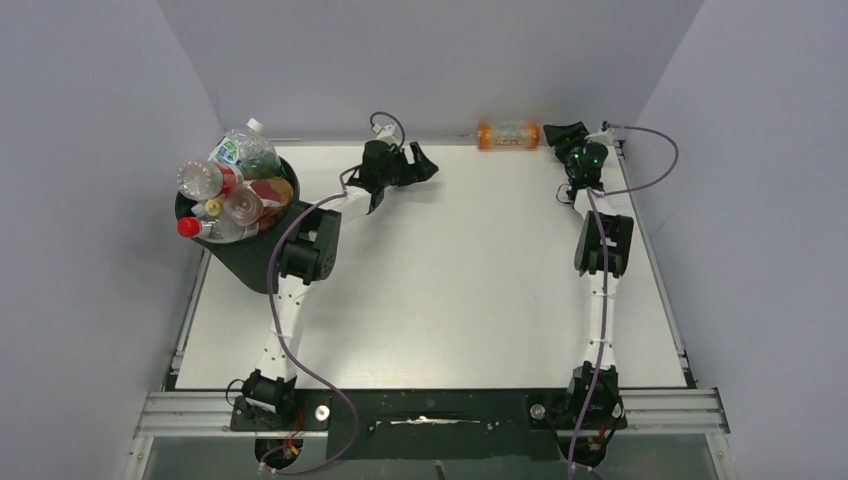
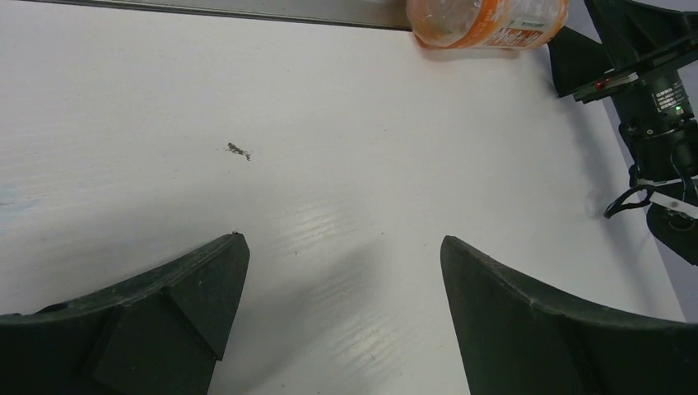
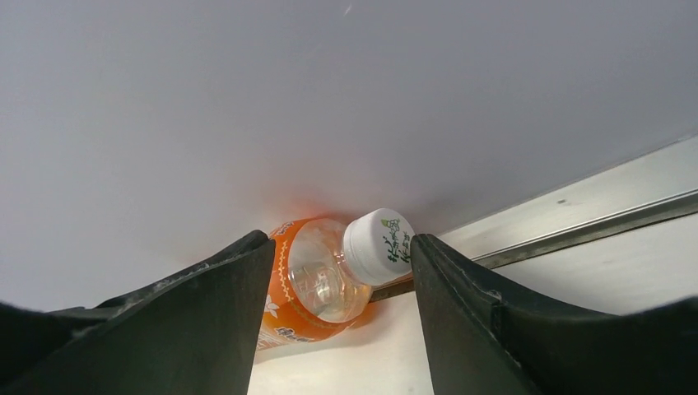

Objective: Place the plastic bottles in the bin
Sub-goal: Move the plastic bottle to the center of the board.

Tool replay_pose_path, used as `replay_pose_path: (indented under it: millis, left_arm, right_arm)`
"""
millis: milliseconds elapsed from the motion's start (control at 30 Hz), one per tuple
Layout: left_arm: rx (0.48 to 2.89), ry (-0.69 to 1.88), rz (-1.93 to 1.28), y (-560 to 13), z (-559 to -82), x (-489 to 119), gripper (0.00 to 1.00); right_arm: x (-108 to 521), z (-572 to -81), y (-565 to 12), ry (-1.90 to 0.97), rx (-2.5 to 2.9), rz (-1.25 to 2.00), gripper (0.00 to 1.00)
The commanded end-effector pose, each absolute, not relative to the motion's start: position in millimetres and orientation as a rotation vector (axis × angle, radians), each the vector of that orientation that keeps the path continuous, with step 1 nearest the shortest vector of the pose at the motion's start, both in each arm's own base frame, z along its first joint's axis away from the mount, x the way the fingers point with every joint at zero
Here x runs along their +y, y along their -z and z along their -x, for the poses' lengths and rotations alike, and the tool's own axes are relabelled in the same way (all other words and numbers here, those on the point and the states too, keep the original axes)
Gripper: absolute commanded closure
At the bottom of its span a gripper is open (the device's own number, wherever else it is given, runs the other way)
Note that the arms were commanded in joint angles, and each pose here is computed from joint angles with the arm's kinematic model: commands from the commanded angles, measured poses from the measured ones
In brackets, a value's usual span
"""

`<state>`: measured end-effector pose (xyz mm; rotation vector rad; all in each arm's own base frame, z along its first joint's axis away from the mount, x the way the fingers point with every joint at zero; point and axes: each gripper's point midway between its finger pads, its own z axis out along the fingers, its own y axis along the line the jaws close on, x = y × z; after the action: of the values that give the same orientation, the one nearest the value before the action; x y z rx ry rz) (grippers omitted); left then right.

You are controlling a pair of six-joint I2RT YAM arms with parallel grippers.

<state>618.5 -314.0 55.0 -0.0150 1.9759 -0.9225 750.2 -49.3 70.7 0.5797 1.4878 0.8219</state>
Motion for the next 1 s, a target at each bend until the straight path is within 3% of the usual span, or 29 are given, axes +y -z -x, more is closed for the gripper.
replay_pose_path:
  millis: [0, 367, 733, 967]
  left_arm:
    - [1.765, 0.959, -0.027, -147, -630, -309, 0.12]
    - [1.509, 0.976, 0.078, -167, -705, -285, 0.11]
    - [1.425, 1.098, 0.161, -123, -717, -250, 0.11]
    - [1.375, 1.171, 0.135, -128, -710, -260, 0.11]
  right_arm:
    - [-9, -749, -93, -0.833, 1.470, -0.442, 0.38]
    - [78, -728, -108, -0.888, 1.560, -0.193, 0.41]
    - [136, -717, -119, -0.975, 1.554, -0.053, 0.41]
    - [159, -710, -124, -1.005, 1.554, -0.007, 0.42]
